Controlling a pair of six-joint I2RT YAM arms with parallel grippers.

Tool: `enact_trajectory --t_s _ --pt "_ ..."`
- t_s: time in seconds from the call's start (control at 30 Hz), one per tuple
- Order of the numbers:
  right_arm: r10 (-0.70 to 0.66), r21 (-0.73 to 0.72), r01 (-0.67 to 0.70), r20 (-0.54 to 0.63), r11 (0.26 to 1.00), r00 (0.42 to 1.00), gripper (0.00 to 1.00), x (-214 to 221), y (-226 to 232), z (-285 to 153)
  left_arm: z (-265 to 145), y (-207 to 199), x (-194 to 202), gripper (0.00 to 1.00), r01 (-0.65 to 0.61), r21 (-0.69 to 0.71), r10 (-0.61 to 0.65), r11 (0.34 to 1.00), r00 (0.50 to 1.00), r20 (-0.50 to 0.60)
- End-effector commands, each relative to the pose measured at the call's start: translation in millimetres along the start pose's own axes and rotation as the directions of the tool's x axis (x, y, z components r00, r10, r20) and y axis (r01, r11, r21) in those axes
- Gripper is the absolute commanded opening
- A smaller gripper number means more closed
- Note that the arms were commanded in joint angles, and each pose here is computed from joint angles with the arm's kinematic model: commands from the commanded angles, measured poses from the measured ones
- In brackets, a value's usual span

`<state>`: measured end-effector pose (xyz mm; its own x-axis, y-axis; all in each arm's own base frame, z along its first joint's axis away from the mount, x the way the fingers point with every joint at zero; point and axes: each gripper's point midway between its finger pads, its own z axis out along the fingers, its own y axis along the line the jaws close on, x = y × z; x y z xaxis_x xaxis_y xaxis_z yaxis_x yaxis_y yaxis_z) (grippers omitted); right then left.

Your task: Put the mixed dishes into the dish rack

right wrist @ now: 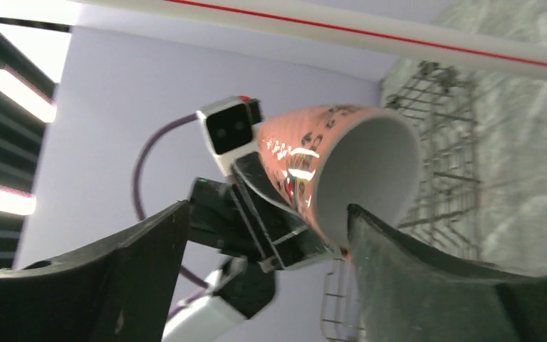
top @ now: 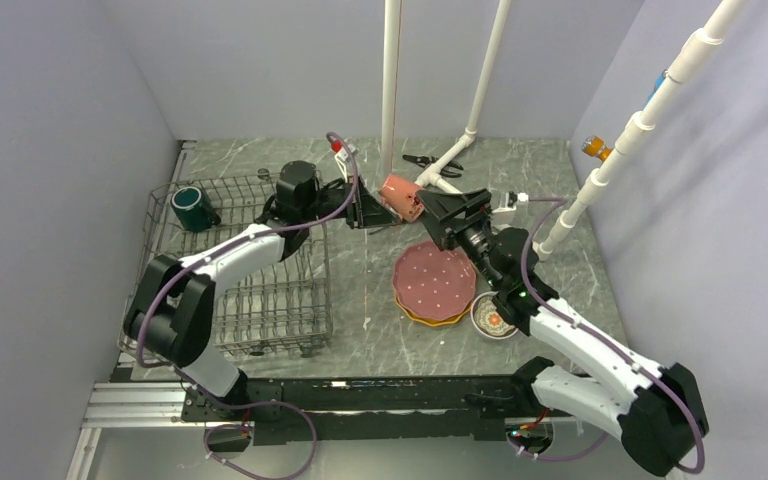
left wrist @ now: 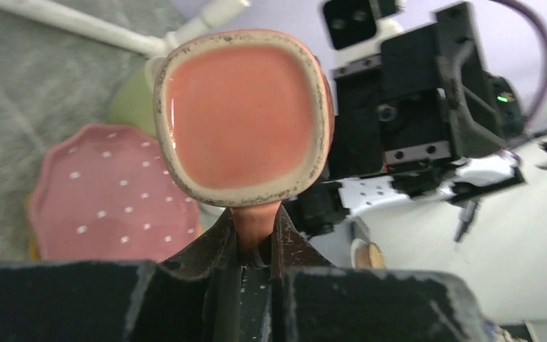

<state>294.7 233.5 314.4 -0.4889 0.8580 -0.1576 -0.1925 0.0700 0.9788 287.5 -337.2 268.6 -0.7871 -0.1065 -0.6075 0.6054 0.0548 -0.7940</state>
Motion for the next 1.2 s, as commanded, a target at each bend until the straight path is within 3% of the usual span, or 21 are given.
enact_trajectory --t_s 0.0,0.07,0.13,0.17,0.2,0.27,0.33,0.4,0.6,1.03,1.17 --pt "-0.038 0.198 0.017 0.105 0.980 0.994 0.92 -23 -18 -18 -16 -4 -38 0.00 -0.246 -0.255 0.266 0.935 0.963 0.046" --pt "-0.096 0.339 0.038 0.155 0.940 0.983 0.98 -37 -37 -33 -38 20 -51 0.00 -0.245 -0.474 0.312 0.846 0.948 0.066" --pt "-0.184 0.465 0.085 0.172 0.882 0.968 0.96 -49 -53 -48 -78 49 -60 0.00 -0.177 -0.714 0.335 0.677 0.939 0.084" --pt "-0.234 0.523 0.116 0.165 0.845 0.958 0.91 -54 -61 -55 -103 63 -66 0.00 -0.107 -0.821 0.342 0.560 0.933 0.112" --pt "-0.282 0.564 0.149 0.155 0.812 0.947 0.87 -60 -65 -61 -144 81 -72 0.00 0.013 -0.930 0.355 0.368 0.922 0.154" --pt "-0.362 0.615 0.227 0.103 0.755 0.926 0.82 -64 -72 -69 -194 89 -73 0.00 0.169 -0.980 0.368 0.110 0.909 0.198" --pt "-0.399 0.631 0.280 0.052 0.724 0.915 0.78 -62 -76 -73 -219 85 -82 0.00 0.215 -0.976 0.407 -0.026 0.894 0.186" --pt "-0.420 0.623 0.318 0.018 0.714 0.907 0.76 -60 -75 -76 -236 84 -84 0.00 0.243 -0.963 0.435 -0.115 0.884 0.171" --pt "-0.538 0.494 0.489 -0.049 0.719 0.841 0.70 -58 -46 -73 -245 100 -86 0.00 0.257 -0.958 0.436 -0.127 0.882 0.179" --pt "-0.640 0.335 0.619 -0.059 0.710 0.766 0.71 -51 -32 -101 -245 157 -68 0.00 0.208 -0.962 0.401 -0.175 0.908 0.124" --pt "-0.688 0.339 0.655 -0.032 0.675 0.725 0.71 -61 -25 -114 -257 175 -71 0.00 0.206 -0.960 0.399 -0.191 0.910 0.116"
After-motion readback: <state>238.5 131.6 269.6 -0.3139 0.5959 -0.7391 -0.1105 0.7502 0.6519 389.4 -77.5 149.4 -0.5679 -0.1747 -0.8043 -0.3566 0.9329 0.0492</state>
